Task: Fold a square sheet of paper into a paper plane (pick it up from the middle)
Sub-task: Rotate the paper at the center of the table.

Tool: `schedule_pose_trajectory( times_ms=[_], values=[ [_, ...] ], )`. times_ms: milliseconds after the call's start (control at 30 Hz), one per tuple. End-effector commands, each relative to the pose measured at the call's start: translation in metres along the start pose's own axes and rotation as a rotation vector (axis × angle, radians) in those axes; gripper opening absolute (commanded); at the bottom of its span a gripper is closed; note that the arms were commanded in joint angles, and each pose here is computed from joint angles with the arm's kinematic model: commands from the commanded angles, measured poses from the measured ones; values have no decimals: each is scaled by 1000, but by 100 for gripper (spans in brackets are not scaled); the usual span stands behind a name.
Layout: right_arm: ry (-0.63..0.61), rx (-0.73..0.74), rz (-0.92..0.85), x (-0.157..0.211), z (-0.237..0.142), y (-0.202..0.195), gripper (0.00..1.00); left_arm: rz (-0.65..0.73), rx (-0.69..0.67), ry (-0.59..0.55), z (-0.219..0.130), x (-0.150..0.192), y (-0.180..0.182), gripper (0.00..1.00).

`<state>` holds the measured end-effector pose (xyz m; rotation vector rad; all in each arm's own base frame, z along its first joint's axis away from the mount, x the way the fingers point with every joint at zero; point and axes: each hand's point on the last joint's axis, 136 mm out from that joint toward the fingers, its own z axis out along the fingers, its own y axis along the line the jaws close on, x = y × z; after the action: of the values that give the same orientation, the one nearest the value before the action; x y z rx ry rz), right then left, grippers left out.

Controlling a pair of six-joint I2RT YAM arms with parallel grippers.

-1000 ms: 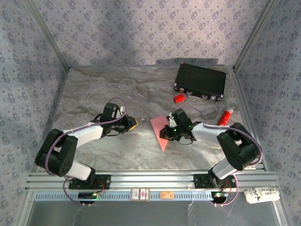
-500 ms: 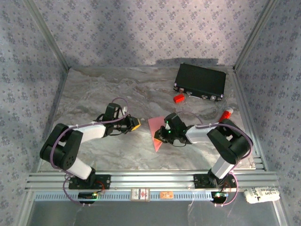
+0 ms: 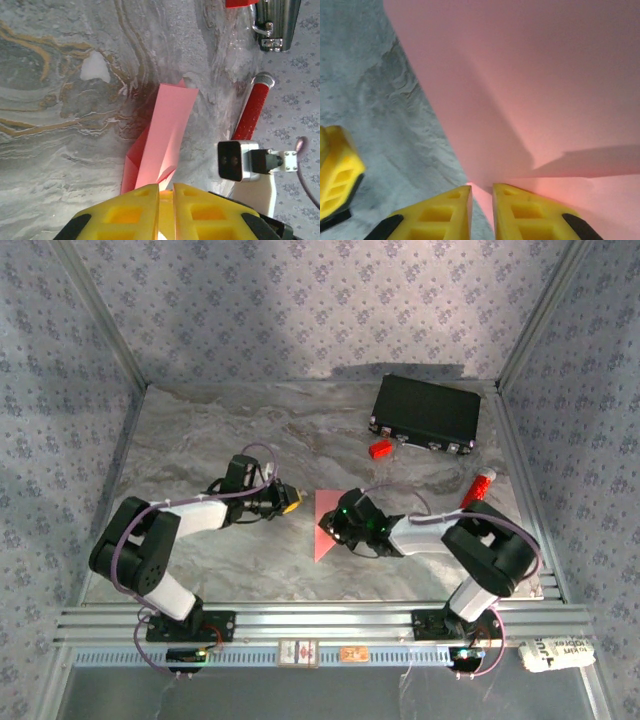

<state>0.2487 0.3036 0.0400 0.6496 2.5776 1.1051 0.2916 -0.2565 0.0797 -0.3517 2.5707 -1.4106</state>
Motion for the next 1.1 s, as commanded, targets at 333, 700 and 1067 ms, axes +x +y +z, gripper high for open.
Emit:
schedule_pose_trajectory(
  times_ms=[333,700,1067],
  values=[
    [-84,192,-159,-53,-49,-49,14,106,59,161,42,15,-35,11],
    [-42,158,-230,-51,-45,-37,15,85,-2,196,66,12,-15,9],
    [23,70,-170,-50,-43,-38,28,33,-105,222,71,24,35,5]
  ],
)
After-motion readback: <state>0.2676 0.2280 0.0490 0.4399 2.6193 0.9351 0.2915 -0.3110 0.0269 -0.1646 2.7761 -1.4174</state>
